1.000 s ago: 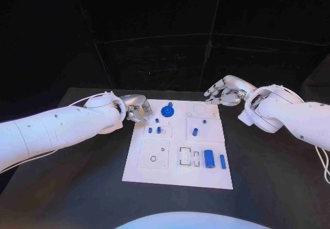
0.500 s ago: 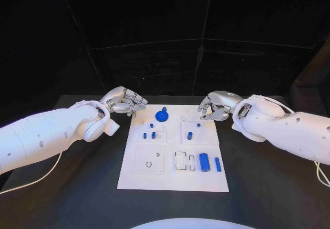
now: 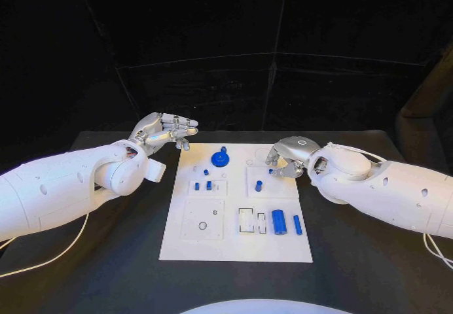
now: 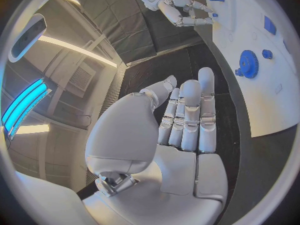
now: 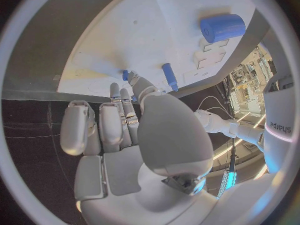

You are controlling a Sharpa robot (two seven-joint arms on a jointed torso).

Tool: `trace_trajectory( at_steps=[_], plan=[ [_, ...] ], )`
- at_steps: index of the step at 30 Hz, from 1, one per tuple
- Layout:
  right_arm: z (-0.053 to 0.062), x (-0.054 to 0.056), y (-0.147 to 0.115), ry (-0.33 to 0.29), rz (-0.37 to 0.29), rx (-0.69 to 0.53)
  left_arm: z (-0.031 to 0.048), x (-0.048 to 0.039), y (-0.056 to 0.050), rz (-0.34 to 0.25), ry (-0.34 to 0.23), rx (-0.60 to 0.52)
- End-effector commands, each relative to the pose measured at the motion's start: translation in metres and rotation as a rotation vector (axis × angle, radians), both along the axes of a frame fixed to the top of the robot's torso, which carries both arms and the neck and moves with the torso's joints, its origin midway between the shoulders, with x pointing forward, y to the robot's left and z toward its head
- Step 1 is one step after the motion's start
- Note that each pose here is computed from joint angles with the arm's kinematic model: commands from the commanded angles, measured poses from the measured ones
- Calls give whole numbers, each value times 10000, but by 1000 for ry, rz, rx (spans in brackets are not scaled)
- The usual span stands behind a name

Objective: Assemble the parts on the task board

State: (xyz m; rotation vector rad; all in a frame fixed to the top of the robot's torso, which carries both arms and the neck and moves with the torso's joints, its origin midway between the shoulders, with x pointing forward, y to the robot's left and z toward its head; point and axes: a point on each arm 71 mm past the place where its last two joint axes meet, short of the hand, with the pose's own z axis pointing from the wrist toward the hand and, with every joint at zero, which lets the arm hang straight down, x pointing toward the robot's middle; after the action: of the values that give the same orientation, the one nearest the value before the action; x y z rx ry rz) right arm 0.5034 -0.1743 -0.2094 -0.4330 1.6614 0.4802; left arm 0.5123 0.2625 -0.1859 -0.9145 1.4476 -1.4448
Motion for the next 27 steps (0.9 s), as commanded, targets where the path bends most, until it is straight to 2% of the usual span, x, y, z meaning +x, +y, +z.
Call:
trace_trajectory(
  at_steps=[1, 22, 27],
  plan=[
    [-23, 9, 21, 3, -4, -51, 33, -4, -5, -8, -9, -68],
    [-144, 9, 89, 93, -1, -100, 22, -10, 1, -13, 10, -66],
    [-142, 10, 91, 88, -7, -93, 18, -10, 3, -16, 15, -66]
  ],
)
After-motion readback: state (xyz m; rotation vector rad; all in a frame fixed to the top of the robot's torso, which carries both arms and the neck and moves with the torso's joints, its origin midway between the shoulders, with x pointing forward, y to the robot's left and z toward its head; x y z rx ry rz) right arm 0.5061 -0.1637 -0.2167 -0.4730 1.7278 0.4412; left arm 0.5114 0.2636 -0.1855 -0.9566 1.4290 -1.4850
